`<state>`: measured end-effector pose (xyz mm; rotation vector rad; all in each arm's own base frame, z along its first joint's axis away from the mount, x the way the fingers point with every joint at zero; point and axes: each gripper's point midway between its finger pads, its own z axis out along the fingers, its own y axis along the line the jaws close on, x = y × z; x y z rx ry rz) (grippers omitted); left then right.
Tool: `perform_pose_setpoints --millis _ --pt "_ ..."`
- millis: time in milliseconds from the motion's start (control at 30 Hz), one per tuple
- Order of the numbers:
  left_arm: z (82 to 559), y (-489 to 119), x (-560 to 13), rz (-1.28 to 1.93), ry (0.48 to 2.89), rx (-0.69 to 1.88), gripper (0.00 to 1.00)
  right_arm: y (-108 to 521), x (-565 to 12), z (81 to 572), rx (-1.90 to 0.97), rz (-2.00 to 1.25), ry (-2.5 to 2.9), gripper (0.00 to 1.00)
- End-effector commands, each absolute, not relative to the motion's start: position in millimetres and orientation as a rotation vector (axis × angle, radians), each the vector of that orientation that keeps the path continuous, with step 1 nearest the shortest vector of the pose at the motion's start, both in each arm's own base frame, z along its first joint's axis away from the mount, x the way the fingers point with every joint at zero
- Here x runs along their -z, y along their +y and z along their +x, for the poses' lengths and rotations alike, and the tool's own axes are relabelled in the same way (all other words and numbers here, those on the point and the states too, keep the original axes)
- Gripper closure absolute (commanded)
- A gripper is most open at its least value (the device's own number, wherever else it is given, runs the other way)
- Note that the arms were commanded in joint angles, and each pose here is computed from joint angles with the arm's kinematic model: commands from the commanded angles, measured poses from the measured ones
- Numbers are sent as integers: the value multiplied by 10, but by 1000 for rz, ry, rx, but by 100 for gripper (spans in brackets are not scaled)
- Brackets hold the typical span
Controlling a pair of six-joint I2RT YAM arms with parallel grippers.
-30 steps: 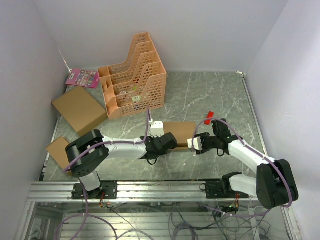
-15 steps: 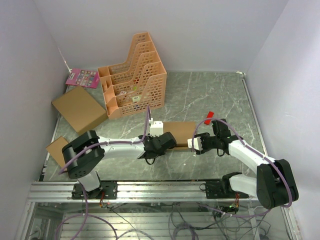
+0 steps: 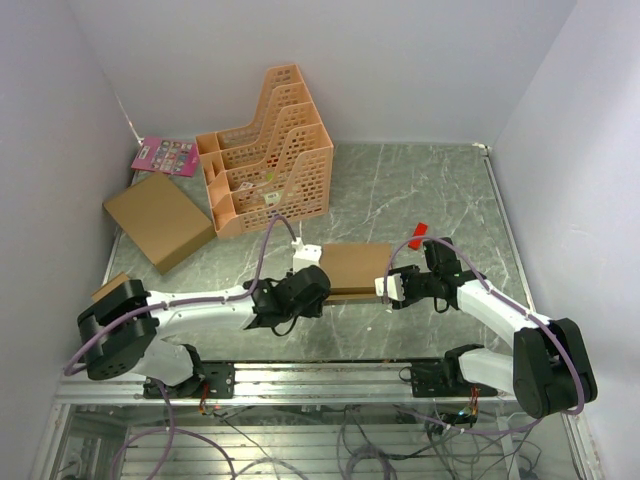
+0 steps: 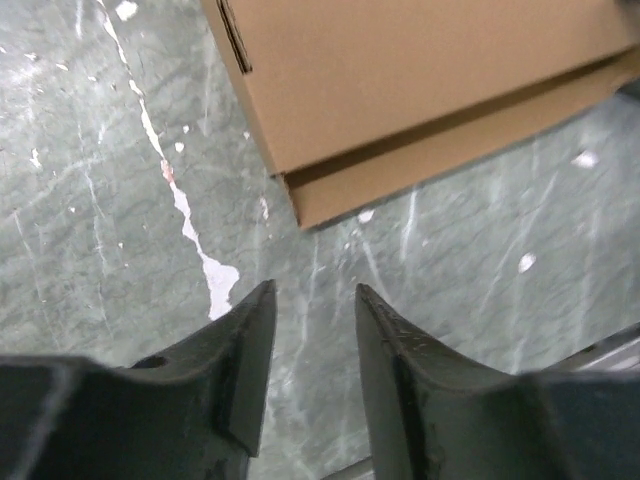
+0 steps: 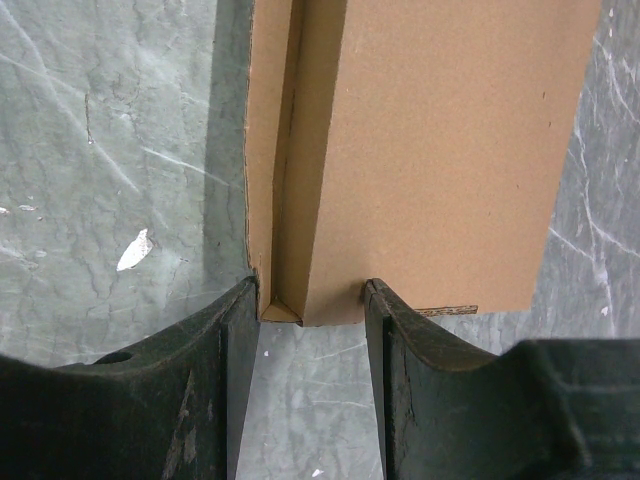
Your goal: Fold the paper box
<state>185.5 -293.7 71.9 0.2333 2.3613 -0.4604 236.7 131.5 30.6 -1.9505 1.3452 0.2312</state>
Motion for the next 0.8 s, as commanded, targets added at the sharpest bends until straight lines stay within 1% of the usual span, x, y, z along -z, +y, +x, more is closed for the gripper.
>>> perform_pose_setpoints --millis 0,67,133,267,433,567,667,700,767 --pt "1740 -2967 -563 410 2393 491 48 1248 -101 2148 -315 -1988 1456 56" --pt "1743 -2958 -485 477 2391 460 41 1247 -97 2148 -313 -1989 1457 56" --pt "1784 -2961 -426 523 2382 436 38 1250 -101 2153 -311 -1991 1456 56" --pt "1959 -2939 -327 565 2363 391 35 1250 -100 2149 -310 -1992 1455 56" --pt "2111 -2912 -215 640 2350 308 35 1251 -95 2146 -314 -1992 1456 56" --pt "2199 -2919 -184 678 2331 261 37 1252 -84 2144 -316 -1997 1457 56" --pt "2279 -2926 -242 656 2303 245 41 1251 -78 2140 -318 -1998 1458 56" --pt "2309 -2916 -274 640 2291 239 44 1249 -79 2143 -315 -1998 1458 56" --pt "2355 -2912 -353 608 2268 240 55 1248 -74 2141 -316 -1999 1459 56"
